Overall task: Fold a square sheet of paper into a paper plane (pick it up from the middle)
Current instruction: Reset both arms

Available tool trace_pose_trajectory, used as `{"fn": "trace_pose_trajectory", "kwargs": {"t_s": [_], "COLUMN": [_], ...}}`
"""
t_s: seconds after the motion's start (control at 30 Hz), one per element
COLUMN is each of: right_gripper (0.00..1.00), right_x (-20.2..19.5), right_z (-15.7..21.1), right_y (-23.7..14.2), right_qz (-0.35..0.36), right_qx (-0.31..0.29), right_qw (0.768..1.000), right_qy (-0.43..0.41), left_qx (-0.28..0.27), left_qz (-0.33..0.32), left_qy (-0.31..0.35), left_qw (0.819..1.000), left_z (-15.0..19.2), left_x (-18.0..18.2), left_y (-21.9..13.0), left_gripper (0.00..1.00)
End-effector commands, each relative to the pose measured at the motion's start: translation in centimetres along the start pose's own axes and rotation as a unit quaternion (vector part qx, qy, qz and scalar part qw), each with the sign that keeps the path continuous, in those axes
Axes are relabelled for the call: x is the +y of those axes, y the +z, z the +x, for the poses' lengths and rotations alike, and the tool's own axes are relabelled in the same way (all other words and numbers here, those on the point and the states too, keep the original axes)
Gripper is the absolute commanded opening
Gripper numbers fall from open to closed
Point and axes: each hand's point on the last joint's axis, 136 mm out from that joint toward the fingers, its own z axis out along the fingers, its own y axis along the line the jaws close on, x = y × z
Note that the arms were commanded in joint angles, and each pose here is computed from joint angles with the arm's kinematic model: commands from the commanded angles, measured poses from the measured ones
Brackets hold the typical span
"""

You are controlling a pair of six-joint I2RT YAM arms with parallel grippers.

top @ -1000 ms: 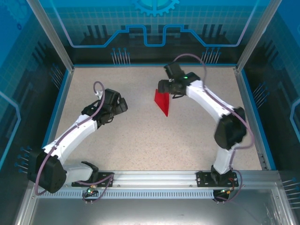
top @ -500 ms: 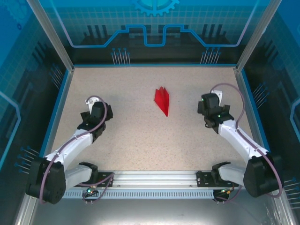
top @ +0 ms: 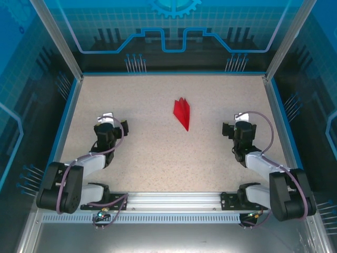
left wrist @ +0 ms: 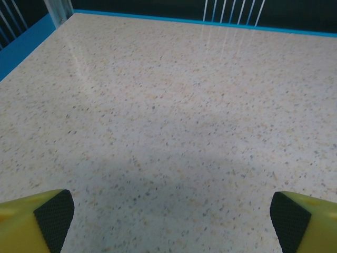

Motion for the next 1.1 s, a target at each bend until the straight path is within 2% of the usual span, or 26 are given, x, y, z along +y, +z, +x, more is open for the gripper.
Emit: {"fn": "trace_pose_trajectory", "kwargs": {"t_s": [0.0,0.2,0.43,1.07], "right_gripper": [0.99,0.99,0.99,0.99], "right_x": [1.3,2.8,3.7,3.8], "right_z": [-3.0,-2.3,-1.6,-1.6], "right_y": [0.3,2.7,4.0,4.1], "right_qz": [-0.044,-0.086,-0.092,-0.092], "right_qx": [-0.076,-0.073,-0.049,-0.048], "right_qw": [0.996,0.994,0.994,0.994], "right_qy": [0.005,0.002,-0.016,-0.017], "left_qx": [-0.059,-0.031,0.009,0.011], "left_qz": [0.068,0.098,0.084,0.087], "left_qy": [0.004,0.015,0.018,0.018], "left_qw": [0.996,0.995,0.996,0.996], "left_z": [-2.4,-0.5,-0.1,-0.1], "left_x": [-1.7,-2.7,-2.7,-2.7], "left_y": [0.2,2.3,4.0,4.0], "left_gripper": [0.99,0.99,0.99,0.99]}}
